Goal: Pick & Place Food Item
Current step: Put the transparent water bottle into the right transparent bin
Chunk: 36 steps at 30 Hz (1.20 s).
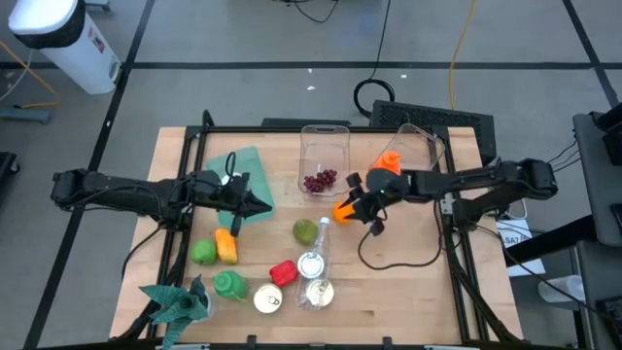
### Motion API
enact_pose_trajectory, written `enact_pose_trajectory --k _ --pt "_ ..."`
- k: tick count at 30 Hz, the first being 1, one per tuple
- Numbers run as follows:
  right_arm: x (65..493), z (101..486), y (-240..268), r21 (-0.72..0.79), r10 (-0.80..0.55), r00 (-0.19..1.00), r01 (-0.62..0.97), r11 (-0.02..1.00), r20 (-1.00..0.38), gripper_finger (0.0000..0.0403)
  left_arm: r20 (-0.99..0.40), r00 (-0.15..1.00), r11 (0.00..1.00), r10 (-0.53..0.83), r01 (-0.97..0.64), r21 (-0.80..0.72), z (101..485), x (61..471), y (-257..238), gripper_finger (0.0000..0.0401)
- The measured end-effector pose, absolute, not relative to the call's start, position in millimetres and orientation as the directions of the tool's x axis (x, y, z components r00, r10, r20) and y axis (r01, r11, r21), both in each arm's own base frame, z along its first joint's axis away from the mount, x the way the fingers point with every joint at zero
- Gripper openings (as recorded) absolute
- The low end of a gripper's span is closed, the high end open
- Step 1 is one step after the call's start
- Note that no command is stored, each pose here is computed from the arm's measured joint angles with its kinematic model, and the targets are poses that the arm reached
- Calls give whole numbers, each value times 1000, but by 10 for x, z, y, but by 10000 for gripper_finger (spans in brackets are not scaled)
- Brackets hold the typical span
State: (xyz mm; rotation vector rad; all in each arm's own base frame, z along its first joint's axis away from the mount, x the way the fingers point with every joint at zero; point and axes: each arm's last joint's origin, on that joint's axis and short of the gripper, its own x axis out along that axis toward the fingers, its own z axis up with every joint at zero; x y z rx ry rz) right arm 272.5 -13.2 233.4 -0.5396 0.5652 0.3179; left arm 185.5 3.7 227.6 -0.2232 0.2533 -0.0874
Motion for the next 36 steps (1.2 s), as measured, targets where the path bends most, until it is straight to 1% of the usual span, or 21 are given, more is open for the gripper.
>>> enact_pose_trajectory --k 2,5,8,12,14,16,21,23,28,32,36 --pt "2754 2300 -164 -446 157 791 -483 754 -591 141 -240 964 969 -114 54 -242 2275 1855 37 9" --pt "2791 2229 -183 -498 165 777 -535 682 -608 159 -249 962 965 -115 48 -259 2267 1853 36 3" --pt "2860 2186 -189 -490 168 765 -548 678 -622 194 -266 957 960 -115 38 -279 2251 1848 37 10" --pt "3058 2197 -207 -485 167 768 -541 687 -619 256 -307 945 958 -116 25 -286 2211 1837 35 18" --pt "3157 2127 -209 -486 169 749 -565 667 -640 280 -323 939 958 -116 20 -287 2196 1831 36 18" --pt "3232 2053 -202 -499 142 730 -582 642 -668 295 -336 935 958 -116 16 -287 2183 1827 36 18" --pt "3303 1888 -108 -547 74 682 -642 537 -728 300 -347 930 958 -122 20 -286 2173 1820 33 19" --pt "3330 1840 -67 -560 76 678 -660 502 -731 296 -351 926 956 -136 30 -290 2169 1817 30 19" --pt "3391 1737 -10 -578 72 678 -673 462 -732 286 -365 919 956 -150 41 -290 2155 1811 25 19" --pt "3448 1638 -19 -585 67 682 -670 458 -728 284 -370 917 956 -151 39 -292 2150 1809 25 19" --pt "3488 1545 -27 -598 64 679 -683 418 -731 283 -370 917 956 -151 39 -292 2150 1809 25 19"
